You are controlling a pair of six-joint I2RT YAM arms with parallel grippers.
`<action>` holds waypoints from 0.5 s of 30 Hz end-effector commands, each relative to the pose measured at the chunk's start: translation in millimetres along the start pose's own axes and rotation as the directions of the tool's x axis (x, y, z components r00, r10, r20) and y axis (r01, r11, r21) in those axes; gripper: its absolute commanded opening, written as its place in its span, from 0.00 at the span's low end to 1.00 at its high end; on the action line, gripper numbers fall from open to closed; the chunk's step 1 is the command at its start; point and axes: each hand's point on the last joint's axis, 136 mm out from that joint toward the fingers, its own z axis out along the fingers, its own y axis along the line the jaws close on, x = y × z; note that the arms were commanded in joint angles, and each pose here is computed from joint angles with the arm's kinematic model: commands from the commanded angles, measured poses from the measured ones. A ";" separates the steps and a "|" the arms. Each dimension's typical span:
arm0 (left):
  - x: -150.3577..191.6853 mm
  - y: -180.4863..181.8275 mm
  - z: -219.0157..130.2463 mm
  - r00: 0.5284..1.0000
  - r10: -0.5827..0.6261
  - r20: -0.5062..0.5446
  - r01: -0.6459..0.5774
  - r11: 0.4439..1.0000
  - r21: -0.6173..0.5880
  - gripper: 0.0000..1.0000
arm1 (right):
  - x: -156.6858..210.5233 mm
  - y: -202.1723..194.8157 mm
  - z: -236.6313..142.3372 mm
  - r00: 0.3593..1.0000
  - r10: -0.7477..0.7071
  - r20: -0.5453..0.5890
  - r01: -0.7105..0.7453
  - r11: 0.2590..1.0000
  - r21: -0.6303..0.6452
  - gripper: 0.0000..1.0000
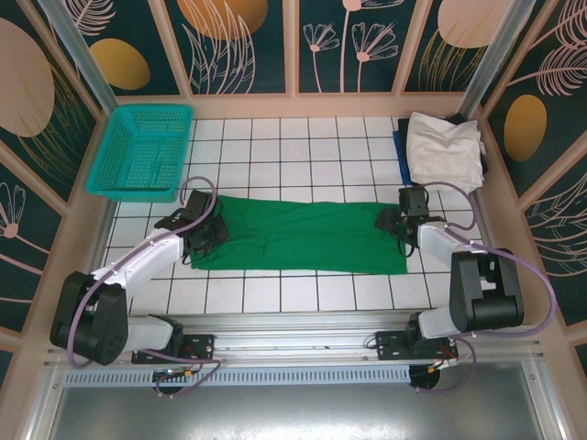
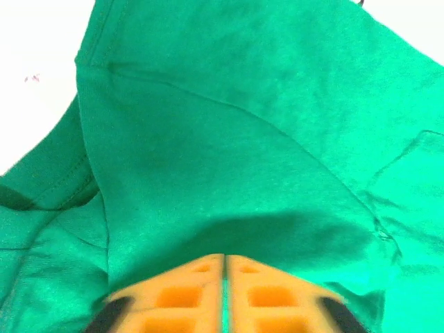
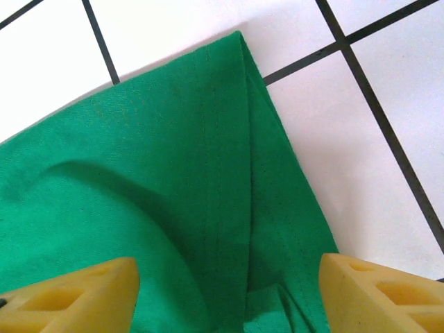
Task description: Fold and stack the t-shirts
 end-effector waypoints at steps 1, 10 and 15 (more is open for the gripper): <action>4.2 6.2 -14.5 0.999 0.029 -0.022 -0.030 0.999 -0.028 0.22 | -5.1 8.8 -8.3 0.999 0.008 0.038 -0.006 0.998 -0.061 0.69; 70.5 -6.7 2.2 0.989 0.080 -0.127 -0.075 0.996 0.048 0.40 | -2.7 19.2 -9.6 0.999 0.010 0.036 -0.005 0.992 -0.127 0.69; 57.0 -10.9 14.0 0.988 0.110 -0.112 -0.111 0.994 -0.006 0.39 | -2.9 20.0 -10.4 0.999 0.003 0.036 0.002 0.992 -0.128 0.69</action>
